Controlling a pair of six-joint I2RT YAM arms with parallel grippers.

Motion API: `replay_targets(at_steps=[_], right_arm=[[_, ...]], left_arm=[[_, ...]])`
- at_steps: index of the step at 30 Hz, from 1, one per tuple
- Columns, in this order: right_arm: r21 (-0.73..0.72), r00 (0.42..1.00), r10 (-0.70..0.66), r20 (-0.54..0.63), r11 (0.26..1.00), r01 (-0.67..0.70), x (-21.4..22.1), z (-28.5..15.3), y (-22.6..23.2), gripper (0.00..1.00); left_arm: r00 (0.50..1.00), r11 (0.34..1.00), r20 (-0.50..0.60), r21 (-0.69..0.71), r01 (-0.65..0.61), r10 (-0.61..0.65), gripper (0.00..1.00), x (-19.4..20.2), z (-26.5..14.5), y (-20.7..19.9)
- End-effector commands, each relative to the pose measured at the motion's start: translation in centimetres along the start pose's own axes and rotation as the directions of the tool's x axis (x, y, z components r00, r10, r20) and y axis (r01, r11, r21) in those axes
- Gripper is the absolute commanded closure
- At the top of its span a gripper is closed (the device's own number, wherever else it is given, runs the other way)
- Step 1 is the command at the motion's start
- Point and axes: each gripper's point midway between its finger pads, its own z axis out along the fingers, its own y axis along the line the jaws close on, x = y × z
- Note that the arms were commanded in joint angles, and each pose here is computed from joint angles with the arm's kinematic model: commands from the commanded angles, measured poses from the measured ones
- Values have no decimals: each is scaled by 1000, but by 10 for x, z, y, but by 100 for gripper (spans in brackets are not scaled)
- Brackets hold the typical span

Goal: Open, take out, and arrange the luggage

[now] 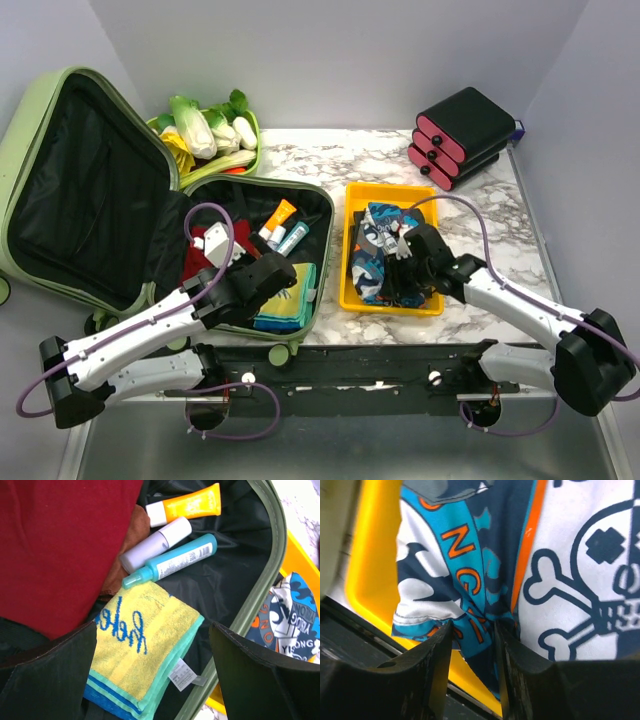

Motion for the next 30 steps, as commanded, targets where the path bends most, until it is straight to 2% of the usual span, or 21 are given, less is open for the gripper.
replay_targets(at_steps=[1, 6, 10, 11, 13, 15, 17, 20, 22, 24, 25, 26, 27, 28, 30], right_arm=[[15, 996, 55, -73, 998, -54, 38, 12, -9, 50], [18, 997, 31, -77, 999, -30, 36, 17, -11, 39], [-6, 1000, -15, 5, 1000, 15, 6, 3, -1, 32], [-18, 998, -39, 44, 999, 40, -9, -6, 5, 25], [-46, 989, -71, 130, 996, 78, -33, -26, 17, 18], [-100, 967, -102, 233, 987, 128, -62, -45, 35, 2], [-144, 930, -99, 354, 977, 159, -91, -63, 52, 0], [-253, 880, -108, 463, 935, 248, -123, -78, 84, 0], [-360, 873, -97, 478, 885, 296, -139, -91, 112, 0], [-464, 912, -64, 405, 845, 265, -144, -72, 131, 0], [-487, 913, -57, 405, 831, 268, -159, -72, 142, 0], [-505, 940, -40, 338, 835, 217, -158, -49, 144, 0], [-518, 949, -43, 314, 829, 209, -159, -40, 152, 1], [-520, 953, -44, 299, 830, 202, -161, -32, 156, 1], [-512, 961, -41, 274, 840, 181, -163, -17, 164, 1]], left_arm=[[998, 998, 63, -57, 15, -11, 1, -14, 3, 17], [995, 997, 94, -75, 28, -21, 1, -25, 2, 23], [995, 996, 97, -82, 18, -10, 1, -32, 2, 27], [996, 997, 91, -78, 8, -1, 1, -33, 1, 27], [997, 996, 67, -86, -24, 30, 1, -33, 3, 29], [998, 995, 42, -87, -41, 45, 1, -31, 6, 30], [999, 992, 0, -115, -52, 52, 1, -26, 14, 37], [999, 986, -19, -163, -42, 40, 1, -30, 29, 48], [1000, 986, 2, -164, -2, 2, 1, -39, 39, 48], [1000, 987, -6, -158, 2, -3, 1, -53, 52, 53], [1000, 997, 19, -76, 20, -18, 1, -62, 62, 38], [999, 998, 44, -65, -23, 26, 1, -78, 72, 42], [997, 996, -20, 61, -72, 73, 1, -71, 77, 22], [996, 987, 25, 140, -84, 81, 1, -90, 81, 2], [979, 975, -49, 112, -190, 196, 1, -91, 104, 6]])
